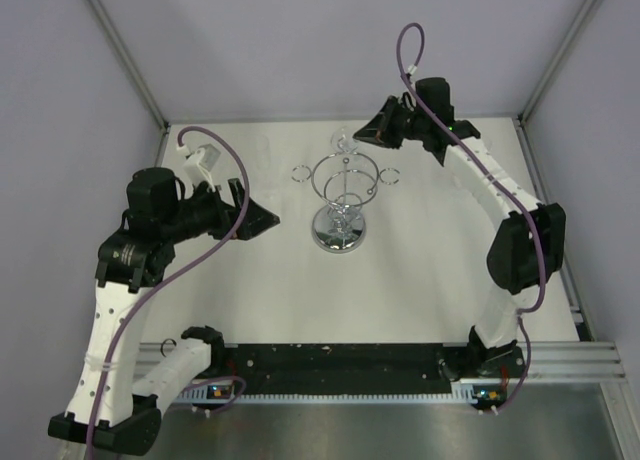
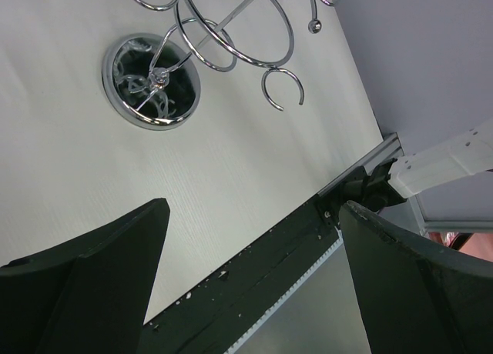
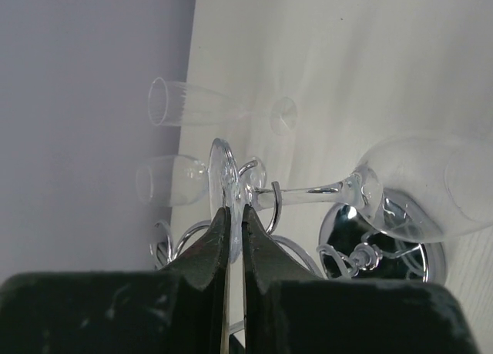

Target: Take the wine glass off the wine glass rack

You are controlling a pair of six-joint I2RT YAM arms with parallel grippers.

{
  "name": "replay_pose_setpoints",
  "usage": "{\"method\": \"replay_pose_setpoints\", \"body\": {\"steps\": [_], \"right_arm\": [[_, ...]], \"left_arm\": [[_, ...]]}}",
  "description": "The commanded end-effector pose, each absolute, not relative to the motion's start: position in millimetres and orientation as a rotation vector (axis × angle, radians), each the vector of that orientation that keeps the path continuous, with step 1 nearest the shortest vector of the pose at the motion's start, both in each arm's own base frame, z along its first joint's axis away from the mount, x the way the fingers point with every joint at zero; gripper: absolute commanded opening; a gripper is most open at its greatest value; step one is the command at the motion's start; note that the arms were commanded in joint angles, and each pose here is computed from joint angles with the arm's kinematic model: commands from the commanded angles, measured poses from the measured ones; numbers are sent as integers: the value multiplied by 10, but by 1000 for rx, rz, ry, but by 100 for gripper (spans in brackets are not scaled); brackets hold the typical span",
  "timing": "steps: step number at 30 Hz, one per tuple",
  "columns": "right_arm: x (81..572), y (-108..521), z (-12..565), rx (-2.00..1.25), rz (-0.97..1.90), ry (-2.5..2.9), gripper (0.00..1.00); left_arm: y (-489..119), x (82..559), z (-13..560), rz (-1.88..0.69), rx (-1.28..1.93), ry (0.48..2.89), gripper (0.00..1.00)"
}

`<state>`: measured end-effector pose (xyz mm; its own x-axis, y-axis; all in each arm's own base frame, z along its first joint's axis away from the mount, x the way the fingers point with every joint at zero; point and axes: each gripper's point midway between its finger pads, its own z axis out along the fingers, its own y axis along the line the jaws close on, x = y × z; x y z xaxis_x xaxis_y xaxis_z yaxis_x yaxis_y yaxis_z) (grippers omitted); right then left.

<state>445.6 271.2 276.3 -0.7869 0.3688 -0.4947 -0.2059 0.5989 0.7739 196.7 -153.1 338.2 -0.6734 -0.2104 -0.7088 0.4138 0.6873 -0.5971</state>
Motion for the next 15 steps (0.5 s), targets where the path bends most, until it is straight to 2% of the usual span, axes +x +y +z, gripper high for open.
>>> {"method": "replay_pose_setpoints", "body": {"steps": [1, 15], "right_arm": [[4305, 2740, 3564, 22, 1291, 1984, 0], [4457, 2774, 3814, 40, 1323, 1885, 0]], "left_arm": [[-1535, 1993, 3446, -983, 186, 2050, 98], [-1530, 1950, 3482, -986, 186, 2044, 98]]}}
